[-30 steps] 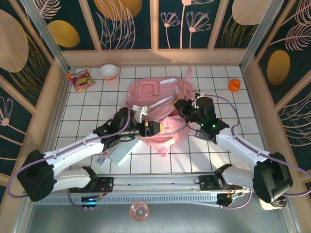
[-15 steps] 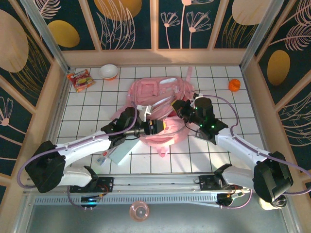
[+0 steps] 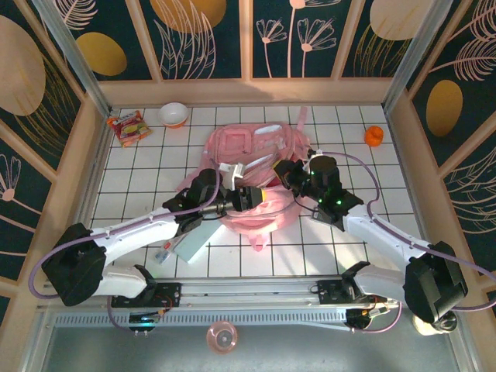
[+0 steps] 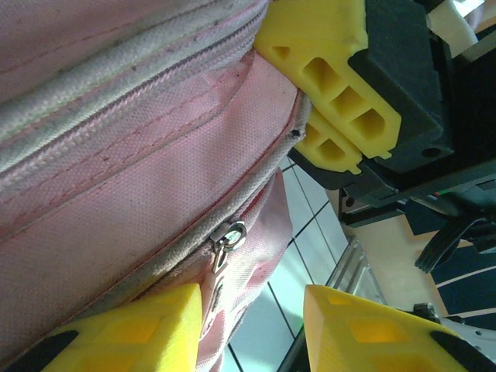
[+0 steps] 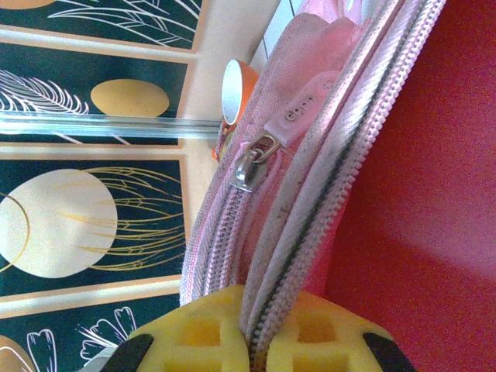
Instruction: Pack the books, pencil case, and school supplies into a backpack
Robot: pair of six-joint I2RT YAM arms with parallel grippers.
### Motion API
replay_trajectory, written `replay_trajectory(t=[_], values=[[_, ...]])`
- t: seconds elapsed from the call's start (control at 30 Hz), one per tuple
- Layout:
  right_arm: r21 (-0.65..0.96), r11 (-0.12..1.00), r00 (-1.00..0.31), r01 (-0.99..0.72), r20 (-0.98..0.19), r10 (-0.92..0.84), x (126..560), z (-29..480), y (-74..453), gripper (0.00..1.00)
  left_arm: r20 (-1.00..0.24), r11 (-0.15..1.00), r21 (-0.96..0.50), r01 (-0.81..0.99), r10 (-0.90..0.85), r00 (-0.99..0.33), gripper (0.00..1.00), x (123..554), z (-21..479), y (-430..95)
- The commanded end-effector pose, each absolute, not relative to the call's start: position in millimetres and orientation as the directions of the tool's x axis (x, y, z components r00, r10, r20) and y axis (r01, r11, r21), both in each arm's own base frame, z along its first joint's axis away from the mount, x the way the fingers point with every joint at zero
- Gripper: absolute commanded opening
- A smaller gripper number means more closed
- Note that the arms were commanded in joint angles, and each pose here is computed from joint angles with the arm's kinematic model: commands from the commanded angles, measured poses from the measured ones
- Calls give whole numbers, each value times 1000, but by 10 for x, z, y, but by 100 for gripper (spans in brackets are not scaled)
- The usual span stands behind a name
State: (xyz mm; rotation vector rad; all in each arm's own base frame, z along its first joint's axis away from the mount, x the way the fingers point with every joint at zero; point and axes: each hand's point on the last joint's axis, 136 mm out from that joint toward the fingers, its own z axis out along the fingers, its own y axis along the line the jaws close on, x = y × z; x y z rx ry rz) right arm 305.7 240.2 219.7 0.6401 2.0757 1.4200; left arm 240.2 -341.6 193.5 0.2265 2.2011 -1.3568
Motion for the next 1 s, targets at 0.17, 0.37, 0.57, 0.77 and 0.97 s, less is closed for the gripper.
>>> replay_trajectory(t=[0.17,0.37,0.57,0.77,0.97], values=[[958,271,-722,-95,-254,643,3082,2818,2509,0,-549,562,-714,417,-79,-832,39,2458,1785,-3459],[950,294,-707,-104,-279,651,3072,2882,2506,0,-542,615,-677,405,-45,-839,31,2465,1670,-3498],[929,353,-691,-106,-325,646,3067,2908,2448,0,-539,665,-648,371,-56,-841,8,2517,1619,-3426],[920,378,-705,-109,-339,622,3096,2912,2420,0,-544,712,-616,338,-74,-836,0,2492,1538,-3233],[915,390,-707,-104,-344,618,3159,2918,2281,0,-575,754,-572,322,-90,-813,0,2490,1532,-3001]])
